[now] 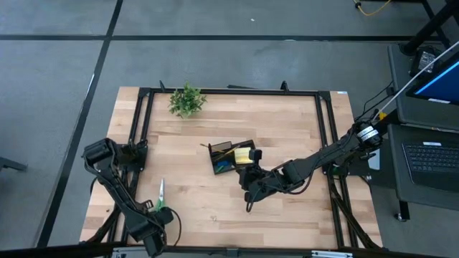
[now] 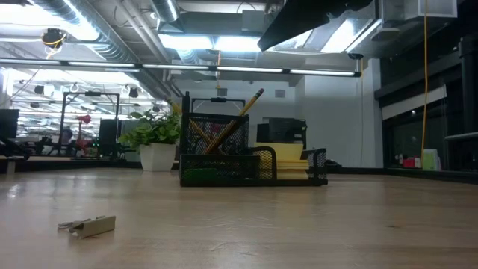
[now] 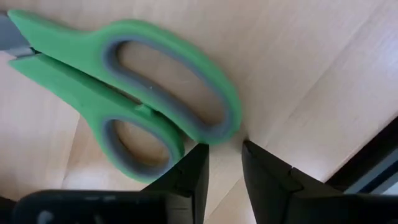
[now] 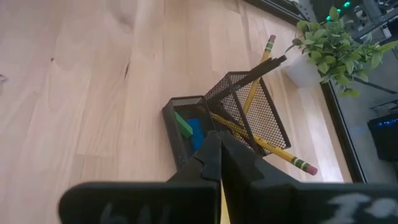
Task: Pick and place office supplies into organizer
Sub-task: Put the green scissors into the black desk organizer
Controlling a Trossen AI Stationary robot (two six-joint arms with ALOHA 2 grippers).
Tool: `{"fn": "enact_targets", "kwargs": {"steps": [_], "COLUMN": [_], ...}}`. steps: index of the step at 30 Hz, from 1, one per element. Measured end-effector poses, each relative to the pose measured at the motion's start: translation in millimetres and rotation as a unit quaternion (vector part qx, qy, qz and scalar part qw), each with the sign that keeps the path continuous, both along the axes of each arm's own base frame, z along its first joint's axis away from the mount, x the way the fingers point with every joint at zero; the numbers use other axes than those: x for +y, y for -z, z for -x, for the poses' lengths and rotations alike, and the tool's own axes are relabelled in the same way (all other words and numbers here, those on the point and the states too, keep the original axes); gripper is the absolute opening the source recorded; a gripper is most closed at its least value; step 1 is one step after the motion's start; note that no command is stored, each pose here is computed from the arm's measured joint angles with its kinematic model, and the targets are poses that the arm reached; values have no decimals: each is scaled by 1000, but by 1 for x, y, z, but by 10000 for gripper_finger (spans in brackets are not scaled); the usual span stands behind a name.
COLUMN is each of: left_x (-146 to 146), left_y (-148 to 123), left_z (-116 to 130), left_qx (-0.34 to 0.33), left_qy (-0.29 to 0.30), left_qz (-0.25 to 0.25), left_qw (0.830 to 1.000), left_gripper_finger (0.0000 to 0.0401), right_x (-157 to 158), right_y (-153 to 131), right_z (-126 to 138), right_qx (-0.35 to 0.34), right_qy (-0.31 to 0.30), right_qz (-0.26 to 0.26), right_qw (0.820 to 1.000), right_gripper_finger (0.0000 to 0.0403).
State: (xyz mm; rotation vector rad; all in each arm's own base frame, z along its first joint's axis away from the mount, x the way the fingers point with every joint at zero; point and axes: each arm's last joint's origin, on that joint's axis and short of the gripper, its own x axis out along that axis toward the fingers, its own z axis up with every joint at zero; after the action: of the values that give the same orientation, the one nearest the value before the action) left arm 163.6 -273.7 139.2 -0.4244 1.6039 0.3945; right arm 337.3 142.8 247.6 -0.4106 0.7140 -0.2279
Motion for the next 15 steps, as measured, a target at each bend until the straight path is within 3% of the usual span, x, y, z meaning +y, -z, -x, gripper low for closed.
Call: {"fn": "enact_targets", "kwargs": {"steps": [6, 15], "left_x": [7, 17], "left_y": [-17, -24], "left_z": [2, 9], "left_qx": [-36, -13], "left_qy": [-27, 2], "left_qz": [-11, -47], "left_qw": [999, 999], "left_gripper_finger": [90, 90], "right_x": [-1, -7], "right_y": [0, 0], "right_z": [-1, -3], "right_qx": [-1, -1], "right_qy": [2, 11], "right_qz": [0, 0], "right_qw": [1000, 1000], "right_gripper_finger": [4, 4]}}
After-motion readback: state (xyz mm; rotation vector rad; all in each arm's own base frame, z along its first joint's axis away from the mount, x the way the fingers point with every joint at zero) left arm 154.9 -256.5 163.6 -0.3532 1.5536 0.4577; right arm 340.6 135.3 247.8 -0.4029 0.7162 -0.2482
